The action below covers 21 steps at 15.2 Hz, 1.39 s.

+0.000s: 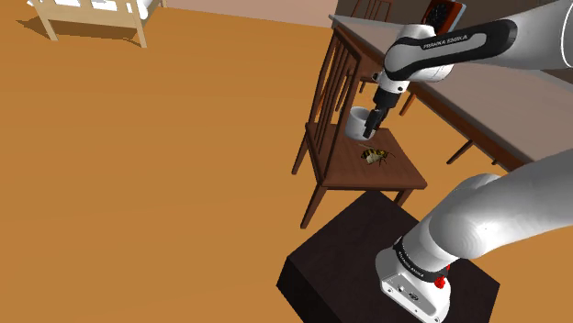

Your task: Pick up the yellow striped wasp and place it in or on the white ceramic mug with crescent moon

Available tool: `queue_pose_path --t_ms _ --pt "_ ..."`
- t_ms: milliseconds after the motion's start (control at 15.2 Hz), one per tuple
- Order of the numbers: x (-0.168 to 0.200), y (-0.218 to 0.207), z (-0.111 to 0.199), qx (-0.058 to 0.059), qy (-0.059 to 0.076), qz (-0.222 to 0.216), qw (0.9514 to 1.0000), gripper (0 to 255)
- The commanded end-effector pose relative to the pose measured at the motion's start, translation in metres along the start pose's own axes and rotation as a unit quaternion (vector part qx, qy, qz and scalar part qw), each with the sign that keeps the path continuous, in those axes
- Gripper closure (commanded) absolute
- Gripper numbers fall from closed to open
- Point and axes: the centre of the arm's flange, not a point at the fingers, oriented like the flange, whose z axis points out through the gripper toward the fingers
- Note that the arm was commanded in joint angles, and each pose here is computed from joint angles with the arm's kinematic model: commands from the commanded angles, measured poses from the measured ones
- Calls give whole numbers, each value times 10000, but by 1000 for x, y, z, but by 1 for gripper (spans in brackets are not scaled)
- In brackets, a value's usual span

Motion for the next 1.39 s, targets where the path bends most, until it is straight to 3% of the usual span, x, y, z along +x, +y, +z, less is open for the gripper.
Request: queue_pose_path --t_ms 0,330,792,1320 --pt "1 18 19 54 -78 -24 10000 0" --pt "2 61 65 185 -258 -67 9995 0" --pt "0 59 102 185 -258 -67 9995 0" --pt "0 59 105 185 -258 -67 9995 0"
